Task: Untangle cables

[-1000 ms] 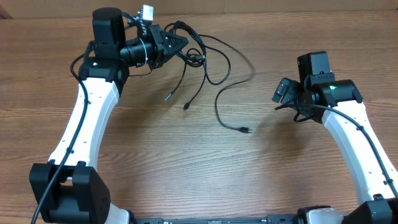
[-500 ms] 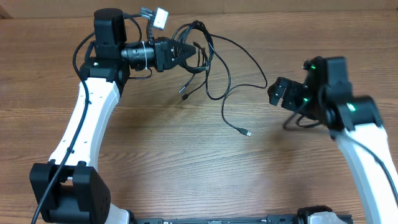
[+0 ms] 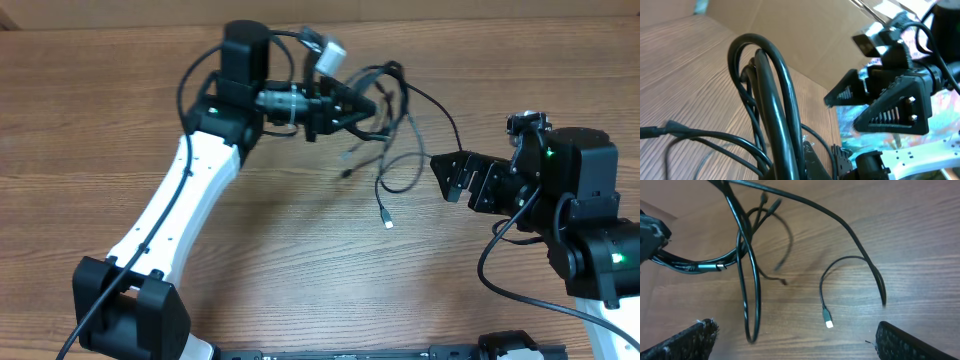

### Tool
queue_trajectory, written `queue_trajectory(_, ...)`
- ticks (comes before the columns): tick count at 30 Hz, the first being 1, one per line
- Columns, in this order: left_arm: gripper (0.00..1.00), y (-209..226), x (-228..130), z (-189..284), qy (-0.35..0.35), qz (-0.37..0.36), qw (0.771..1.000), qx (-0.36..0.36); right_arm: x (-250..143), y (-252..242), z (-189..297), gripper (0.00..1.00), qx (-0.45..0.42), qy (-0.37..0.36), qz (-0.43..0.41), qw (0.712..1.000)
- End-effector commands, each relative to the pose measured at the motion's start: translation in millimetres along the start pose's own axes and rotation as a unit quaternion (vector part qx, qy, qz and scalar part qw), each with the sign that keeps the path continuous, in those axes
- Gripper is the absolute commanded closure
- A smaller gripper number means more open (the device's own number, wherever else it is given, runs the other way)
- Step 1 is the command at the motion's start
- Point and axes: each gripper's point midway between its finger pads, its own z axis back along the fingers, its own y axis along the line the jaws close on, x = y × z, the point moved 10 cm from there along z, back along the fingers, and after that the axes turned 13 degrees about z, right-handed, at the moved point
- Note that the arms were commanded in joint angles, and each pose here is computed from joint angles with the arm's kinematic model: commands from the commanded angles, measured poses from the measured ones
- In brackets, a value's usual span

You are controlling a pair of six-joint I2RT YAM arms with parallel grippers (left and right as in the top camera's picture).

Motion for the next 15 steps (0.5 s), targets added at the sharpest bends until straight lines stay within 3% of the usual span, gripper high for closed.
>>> queue_trajectory(1,0.96,-20,8,-9,-0.010,-0.045,0.999,0.001,0,0,0,0.00,0.003,0.007,0.004,1.000)
queue_trajectory(15,0.96,-57,16,-18,-0.007,-0.079,0.994,-0.070,0,-35,-36,0.00,-0.165,0.077,-0.009,0.983)
